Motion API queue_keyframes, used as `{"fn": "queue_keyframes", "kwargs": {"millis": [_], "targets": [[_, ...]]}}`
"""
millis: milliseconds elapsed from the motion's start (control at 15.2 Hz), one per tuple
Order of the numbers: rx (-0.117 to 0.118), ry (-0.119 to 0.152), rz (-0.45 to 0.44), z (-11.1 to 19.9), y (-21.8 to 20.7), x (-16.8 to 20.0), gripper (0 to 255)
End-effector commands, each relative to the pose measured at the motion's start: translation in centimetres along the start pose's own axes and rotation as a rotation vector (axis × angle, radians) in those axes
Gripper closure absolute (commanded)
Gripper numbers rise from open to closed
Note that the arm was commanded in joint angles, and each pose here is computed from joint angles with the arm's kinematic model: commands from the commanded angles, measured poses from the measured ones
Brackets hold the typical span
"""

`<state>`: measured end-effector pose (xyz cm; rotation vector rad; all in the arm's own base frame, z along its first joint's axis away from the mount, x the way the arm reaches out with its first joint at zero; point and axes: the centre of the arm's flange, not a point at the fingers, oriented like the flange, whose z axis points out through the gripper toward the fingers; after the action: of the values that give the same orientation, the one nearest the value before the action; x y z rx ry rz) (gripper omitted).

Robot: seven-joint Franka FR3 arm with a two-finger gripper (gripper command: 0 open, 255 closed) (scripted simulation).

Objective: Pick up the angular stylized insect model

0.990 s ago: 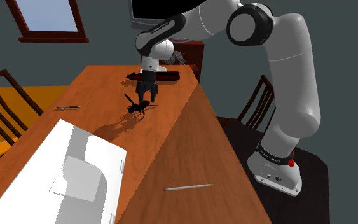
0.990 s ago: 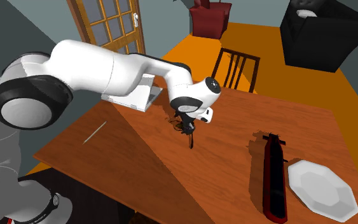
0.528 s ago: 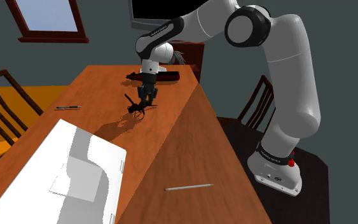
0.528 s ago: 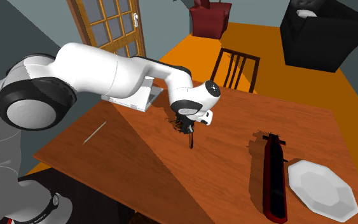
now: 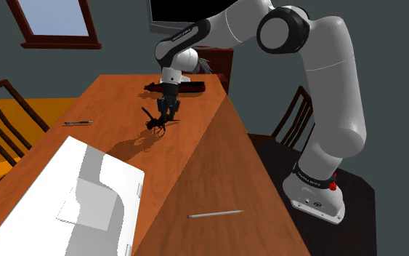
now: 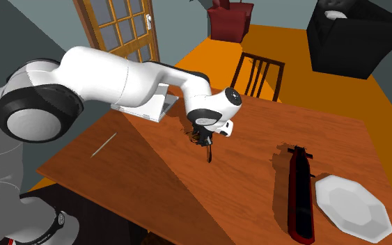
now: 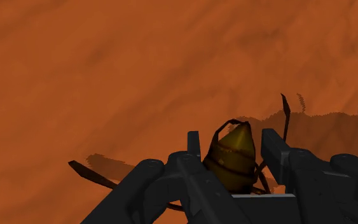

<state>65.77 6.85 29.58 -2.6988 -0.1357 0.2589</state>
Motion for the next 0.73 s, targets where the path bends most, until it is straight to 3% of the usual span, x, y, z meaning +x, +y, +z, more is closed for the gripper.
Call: {"fn": "queue_keyframes", "kwargs": {"millis": [0,660], "targets": [[0.0,0.0,0.0,-0.7,-0.4,-0.1,255],[0.0,0.0,0.0,-5.4,-2.6,-1.0,255]]}}
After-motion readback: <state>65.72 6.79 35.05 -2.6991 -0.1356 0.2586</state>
